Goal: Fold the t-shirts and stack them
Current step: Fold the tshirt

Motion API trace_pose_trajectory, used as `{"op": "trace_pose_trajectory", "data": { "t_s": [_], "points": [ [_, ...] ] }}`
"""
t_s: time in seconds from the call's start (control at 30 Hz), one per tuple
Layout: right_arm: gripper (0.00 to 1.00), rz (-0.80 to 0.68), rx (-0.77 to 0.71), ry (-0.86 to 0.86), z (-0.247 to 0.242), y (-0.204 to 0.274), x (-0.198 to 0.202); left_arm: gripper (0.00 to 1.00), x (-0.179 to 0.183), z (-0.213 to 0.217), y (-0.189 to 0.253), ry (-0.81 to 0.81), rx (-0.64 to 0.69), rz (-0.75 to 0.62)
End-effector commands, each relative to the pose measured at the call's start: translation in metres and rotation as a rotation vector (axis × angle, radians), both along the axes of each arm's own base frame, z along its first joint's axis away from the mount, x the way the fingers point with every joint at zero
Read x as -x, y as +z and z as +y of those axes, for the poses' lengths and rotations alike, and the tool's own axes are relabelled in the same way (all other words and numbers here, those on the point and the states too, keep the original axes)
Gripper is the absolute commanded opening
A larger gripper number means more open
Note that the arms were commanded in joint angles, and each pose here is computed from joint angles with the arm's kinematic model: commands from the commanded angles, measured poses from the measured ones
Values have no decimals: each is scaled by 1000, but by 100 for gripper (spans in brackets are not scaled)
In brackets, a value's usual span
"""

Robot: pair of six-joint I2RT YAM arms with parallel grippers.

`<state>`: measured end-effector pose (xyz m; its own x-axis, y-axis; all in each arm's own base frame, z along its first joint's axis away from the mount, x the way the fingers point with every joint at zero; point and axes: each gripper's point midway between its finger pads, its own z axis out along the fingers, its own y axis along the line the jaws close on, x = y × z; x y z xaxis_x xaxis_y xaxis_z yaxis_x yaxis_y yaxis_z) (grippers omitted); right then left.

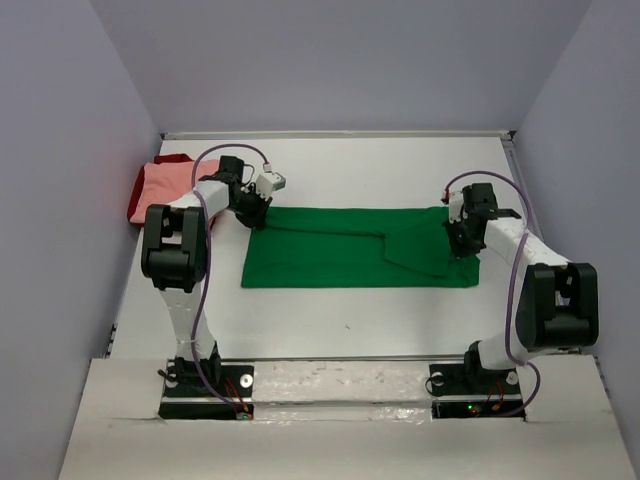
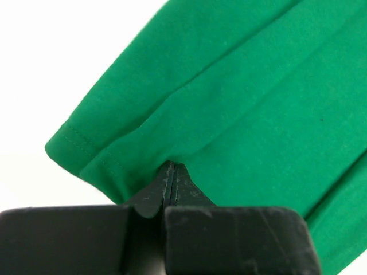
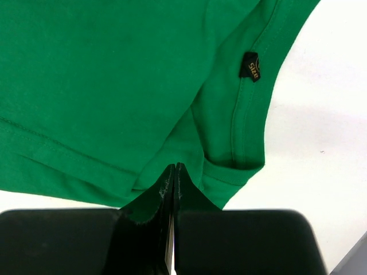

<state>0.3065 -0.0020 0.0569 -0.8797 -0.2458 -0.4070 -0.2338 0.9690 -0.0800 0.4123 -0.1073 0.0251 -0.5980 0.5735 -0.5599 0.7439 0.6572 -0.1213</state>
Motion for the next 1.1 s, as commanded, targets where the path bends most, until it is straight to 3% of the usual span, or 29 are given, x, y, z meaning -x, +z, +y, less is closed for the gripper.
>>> {"op": "trace_pose_trajectory", "data": {
  "t_s": [0.0, 0.4, 1.07],
  "points": [
    [0, 36, 13, 11, -3, -7, 11, 0, -25, -1, 21, 18, -19, -77],
    [0, 55, 33, 37, -5, -6, 15, 0, -20, -16, 60, -30, -6, -141],
    [0, 180, 71, 57, -12, -36, 26, 0, -39, 5, 1, 30, -170, -134]
  ]
}}
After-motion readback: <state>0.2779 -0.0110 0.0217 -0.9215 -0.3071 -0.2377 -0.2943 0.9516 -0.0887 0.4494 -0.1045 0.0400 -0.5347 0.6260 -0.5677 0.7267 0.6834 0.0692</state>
